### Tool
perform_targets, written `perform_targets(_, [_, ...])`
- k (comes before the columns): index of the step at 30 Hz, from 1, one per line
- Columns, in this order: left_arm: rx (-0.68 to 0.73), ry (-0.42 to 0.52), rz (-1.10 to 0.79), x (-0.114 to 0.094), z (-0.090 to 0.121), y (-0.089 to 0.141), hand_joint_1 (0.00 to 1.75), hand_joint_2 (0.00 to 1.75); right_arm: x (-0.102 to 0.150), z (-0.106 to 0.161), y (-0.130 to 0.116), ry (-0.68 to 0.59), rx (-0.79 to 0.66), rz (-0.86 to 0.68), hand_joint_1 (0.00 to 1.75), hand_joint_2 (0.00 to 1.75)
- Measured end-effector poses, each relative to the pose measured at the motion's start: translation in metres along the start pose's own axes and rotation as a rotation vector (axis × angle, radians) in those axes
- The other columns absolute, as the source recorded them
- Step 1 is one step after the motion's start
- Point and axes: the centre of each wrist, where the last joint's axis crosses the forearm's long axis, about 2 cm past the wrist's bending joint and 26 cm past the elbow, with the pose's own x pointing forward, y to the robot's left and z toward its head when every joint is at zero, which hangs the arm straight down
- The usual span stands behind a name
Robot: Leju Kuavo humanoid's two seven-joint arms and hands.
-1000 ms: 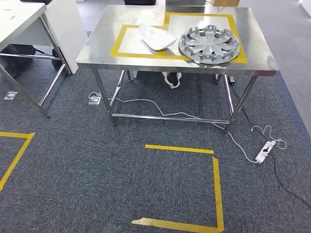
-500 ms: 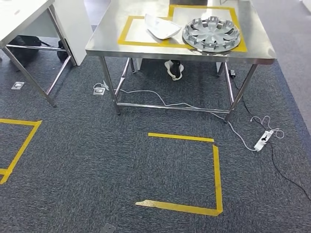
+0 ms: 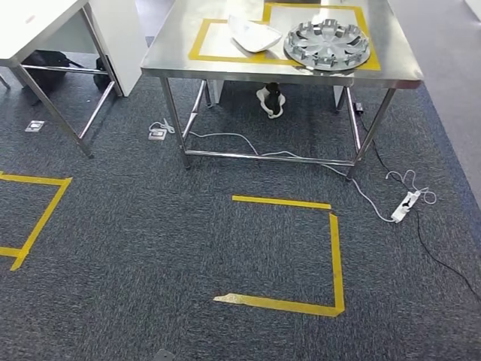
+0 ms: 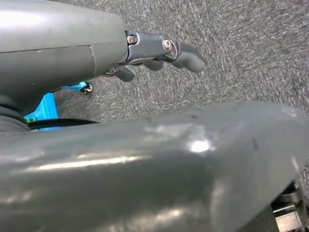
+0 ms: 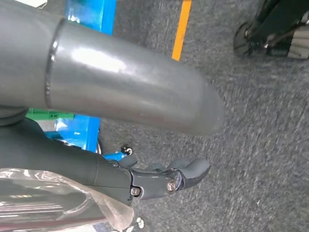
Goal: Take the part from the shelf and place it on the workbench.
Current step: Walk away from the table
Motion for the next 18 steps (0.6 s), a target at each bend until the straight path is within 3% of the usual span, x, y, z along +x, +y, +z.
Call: perform_targets(18, [0.001,0.027,0.009,-0.0074,0.0016,-0.002,0.0,0.0,-0.0037,0.0003,0.0024,-0.008,0.048,-0.003,0.0,0.0])
